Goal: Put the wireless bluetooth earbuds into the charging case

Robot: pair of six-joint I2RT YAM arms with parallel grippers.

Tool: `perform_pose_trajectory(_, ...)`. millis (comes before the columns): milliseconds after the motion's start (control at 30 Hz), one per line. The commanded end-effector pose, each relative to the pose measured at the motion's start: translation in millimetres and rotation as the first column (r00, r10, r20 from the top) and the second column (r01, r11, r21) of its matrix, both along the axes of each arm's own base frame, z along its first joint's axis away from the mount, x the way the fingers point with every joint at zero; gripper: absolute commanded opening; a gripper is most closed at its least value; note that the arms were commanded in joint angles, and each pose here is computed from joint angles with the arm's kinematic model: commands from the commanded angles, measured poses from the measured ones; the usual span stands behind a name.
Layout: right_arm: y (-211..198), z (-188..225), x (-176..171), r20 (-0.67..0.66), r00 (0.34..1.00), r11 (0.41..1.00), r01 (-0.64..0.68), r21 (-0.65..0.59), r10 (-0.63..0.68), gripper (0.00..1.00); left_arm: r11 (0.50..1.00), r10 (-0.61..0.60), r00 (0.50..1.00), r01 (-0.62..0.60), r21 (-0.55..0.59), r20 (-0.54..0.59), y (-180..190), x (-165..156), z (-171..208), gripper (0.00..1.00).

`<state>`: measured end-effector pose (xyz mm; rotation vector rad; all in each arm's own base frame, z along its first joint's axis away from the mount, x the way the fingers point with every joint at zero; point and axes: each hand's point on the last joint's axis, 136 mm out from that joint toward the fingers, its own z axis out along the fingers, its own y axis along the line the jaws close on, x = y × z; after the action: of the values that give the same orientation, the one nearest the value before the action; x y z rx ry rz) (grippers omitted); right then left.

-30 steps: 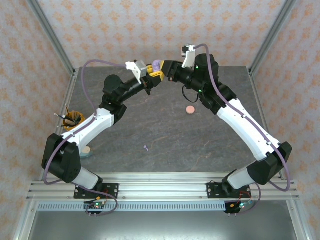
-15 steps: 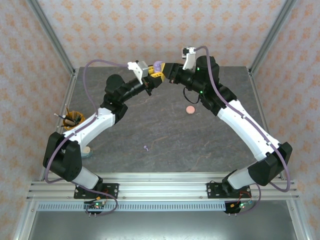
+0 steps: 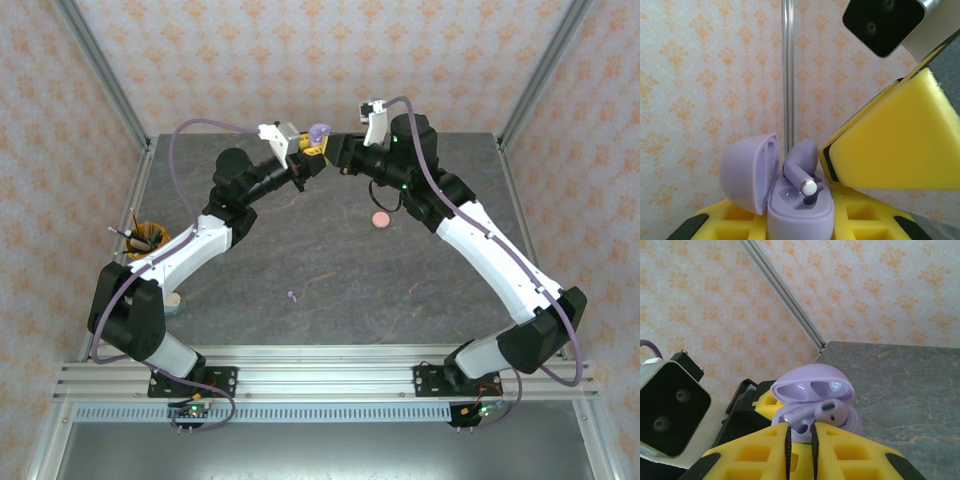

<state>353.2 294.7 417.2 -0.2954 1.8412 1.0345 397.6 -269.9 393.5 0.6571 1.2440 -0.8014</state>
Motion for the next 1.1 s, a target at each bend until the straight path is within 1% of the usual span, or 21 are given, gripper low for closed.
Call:
perform_pose_trajectory(0,-0.3,-11.2,1.0,-0.048,0.999,0.999,0.015,-0.042,-0.017,0.23,0.999,-0.005,0.994,0.009,-0.042,0.109,1.2,-11.6,36.4,0.0)
perform_pose_trajectory(167,-5.2,0.2,3.7,-0.042,0.999,1.0,0.024,-0.012,-0.024,0.25,0.999,0.004,0.995,-0.001,-0.034,0.098,2.1,-10.4,29.1,0.0)
perform_pose_trajectory(300,-11.9,14.3,-2.2,-0.027,0.999,0.999,0.026,0.021,-0.026,0.27,0.999,0.011,0.996,-0.007,-0.038,0.085,2.8,-8.5,22.8,0.0)
perform_pose_trajectory(500,-30.4,29.9,-11.2,-0.024,0.997,0.995,0.074,0.065,-0.073,0.4,1.0,0.007,0.999,-0.006,-0.019,0.047,0.7,-5.2,5.7,0.0)
perform_pose_trajectory(567,-37.2,25.5,-10.9,-0.043,0.995,0.993,0.097,0.069,-0.094,0.41,1.0,0.004,1.0,-0.004,-0.008,0.031,0.1,-5.4,-1.9,0.0)
perform_pose_trajectory(800,-54.1,-13.5,-4.8,-0.157,0.977,0.982,0.162,0.102,-0.145,0.44,1.0,0.0,0.999,0.001,0.026,-0.038,0.6,-6.9,-30.9,0.0)
perform_pose_trajectory(900,-50.8,-24.0,-7.2,-0.191,0.974,0.984,0.145,0.104,-0.124,0.45,0.999,-0.006,0.998,0.008,0.031,-0.069,0.4,-9.2,-42.2,0.0)
perform_pose_trajectory(1067,-36.8,-30.0,-10.9,-0.237,0.971,0.986,0.077,0.146,-0.041,0.45,1.0,-0.008,0.995,0.01,0.025,-0.103,0.9,-11.2,-53.1,0.0)
